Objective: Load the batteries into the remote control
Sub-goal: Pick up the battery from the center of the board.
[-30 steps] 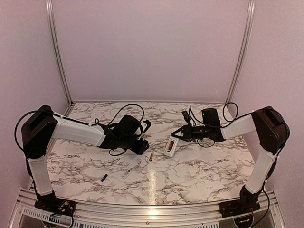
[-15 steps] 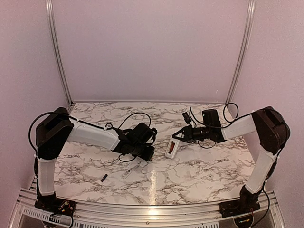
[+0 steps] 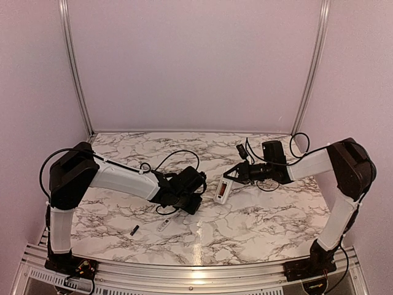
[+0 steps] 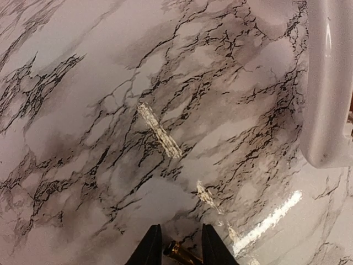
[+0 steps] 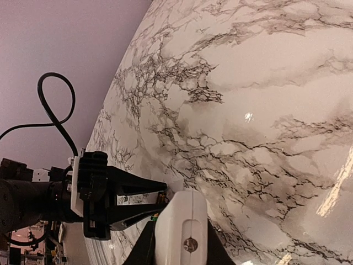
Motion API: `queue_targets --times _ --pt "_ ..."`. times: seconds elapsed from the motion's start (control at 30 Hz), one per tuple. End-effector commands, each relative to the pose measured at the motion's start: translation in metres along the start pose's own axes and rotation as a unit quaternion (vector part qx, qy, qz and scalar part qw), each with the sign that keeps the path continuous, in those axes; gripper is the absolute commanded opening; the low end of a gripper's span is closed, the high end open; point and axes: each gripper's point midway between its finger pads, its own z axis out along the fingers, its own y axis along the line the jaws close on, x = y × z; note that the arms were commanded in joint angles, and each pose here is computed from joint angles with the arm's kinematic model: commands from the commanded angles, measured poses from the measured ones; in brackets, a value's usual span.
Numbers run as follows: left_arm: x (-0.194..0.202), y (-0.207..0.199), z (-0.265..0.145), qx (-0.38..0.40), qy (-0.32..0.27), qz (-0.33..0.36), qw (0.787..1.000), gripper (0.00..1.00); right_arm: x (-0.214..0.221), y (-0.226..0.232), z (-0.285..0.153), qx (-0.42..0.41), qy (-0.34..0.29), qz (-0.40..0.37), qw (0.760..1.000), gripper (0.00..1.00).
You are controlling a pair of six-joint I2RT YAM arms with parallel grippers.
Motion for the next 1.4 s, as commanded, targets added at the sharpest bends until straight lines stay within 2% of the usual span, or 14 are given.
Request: queue_targets --times 0.0,0.07,0.13,0.37,0.6,0.8,1.0,1.17,1.37 --pt "0.04 0.008 0.001 -0.023 0.054 0.024 0.998 0.35 -0.005 0.005 -0.006 -0.004 -0.006 -0.011 1.0 0.0" --pt "0.038 0.009 -0.001 -0.024 0.05 0.021 0.998 0.43 -0.005 0.005 -0.006 -0.006 -0.007 -0.01 1.0 0.0" --pt "0.034 0.008 -0.005 -0.022 0.044 0.011 0.999 0.46 -0.005 0.005 -0.005 -0.006 -0.007 -0.009 1.0 0.0" --pt "0.035 0.007 -0.021 -0.024 0.043 -0.02 0.999 0.41 -0.005 0.006 -0.007 -0.004 -0.008 -0.011 1.0 0.0" --pt "0.056 0.005 -0.018 -0.028 0.069 -0.02 0.997 0.42 -0.006 0.008 -0.007 -0.006 -0.009 -0.012 1.0 0.0" --pt "0.055 0.003 -0.018 -0.026 0.07 -0.019 0.997 0.25 -0.006 0.008 -0.007 -0.008 -0.009 -0.01 1.0 0.0" --pt "0.046 0.008 -0.022 -0.041 0.061 -0.015 0.997 0.12 -0.002 0.009 -0.006 -0.019 -0.009 -0.002 1.0 0.0" --pt "0.026 -0.001 -0.042 -0.008 0.034 -0.011 0.999 0.0 0.01 0.017 -0.003 -0.044 -0.006 0.015 0.999 0.0" --pt "0.007 -0.024 -0.087 0.087 -0.008 -0.033 0.996 0.0 0.023 0.033 0.005 -0.069 -0.001 0.034 0.997 0.0"
